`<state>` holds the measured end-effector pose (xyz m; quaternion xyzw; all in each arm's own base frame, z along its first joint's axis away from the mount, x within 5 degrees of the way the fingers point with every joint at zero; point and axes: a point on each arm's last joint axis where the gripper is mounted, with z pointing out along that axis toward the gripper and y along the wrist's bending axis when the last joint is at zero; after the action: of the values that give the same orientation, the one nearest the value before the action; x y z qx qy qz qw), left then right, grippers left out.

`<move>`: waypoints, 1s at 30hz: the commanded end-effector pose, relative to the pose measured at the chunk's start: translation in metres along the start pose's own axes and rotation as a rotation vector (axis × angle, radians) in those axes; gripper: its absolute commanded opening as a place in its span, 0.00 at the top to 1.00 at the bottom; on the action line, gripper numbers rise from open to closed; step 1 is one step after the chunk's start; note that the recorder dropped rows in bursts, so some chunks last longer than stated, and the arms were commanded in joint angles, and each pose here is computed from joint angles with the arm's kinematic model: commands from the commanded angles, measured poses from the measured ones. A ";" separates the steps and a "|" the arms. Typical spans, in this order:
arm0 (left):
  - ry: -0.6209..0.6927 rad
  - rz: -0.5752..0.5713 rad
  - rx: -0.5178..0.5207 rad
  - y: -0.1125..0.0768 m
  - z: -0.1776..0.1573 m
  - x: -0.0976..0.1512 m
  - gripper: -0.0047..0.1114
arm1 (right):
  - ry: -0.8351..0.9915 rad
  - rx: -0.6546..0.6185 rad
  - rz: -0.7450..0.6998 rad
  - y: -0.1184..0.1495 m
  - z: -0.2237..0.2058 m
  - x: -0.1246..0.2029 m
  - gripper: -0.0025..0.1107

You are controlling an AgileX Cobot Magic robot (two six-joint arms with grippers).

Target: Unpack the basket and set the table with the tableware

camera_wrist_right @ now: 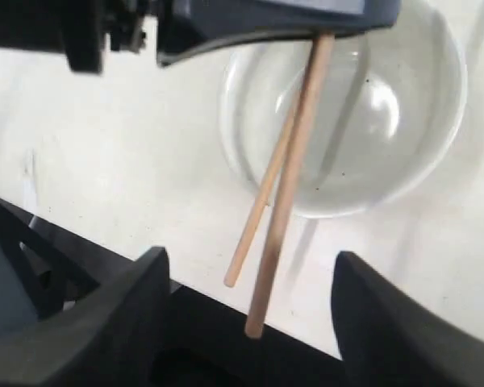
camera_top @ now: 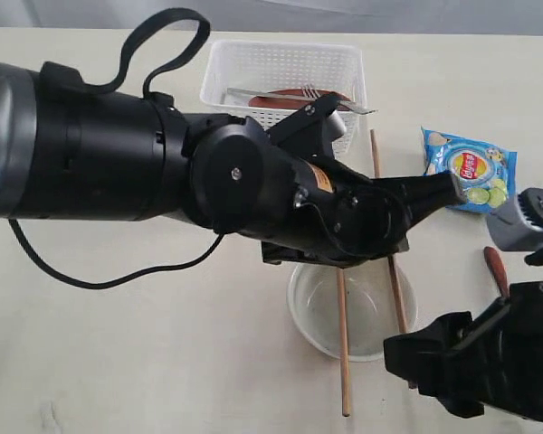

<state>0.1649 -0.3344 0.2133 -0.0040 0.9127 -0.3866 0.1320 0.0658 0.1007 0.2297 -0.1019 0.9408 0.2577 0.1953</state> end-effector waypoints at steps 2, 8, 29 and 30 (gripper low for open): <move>-0.009 -0.010 0.023 -0.005 -0.007 -0.003 0.96 | -0.030 -0.014 -0.005 -0.002 0.002 0.000 0.49; 0.003 -0.013 0.023 -0.006 -0.009 -0.002 0.96 | -0.038 -0.008 -0.011 0.001 0.010 -0.004 0.49; 0.002 0.066 0.038 -0.010 -0.016 -0.002 0.96 | -0.044 -0.011 -0.007 0.003 0.018 -0.008 0.98; 0.002 0.080 0.038 -0.010 -0.016 -0.002 0.96 | -0.048 -0.014 -0.007 0.004 0.018 -0.008 0.98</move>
<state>0.1613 -0.3301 0.2270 0.0151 0.9084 -0.3962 0.1328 0.0760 0.1119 0.2179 -0.0914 0.9410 0.2550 0.2028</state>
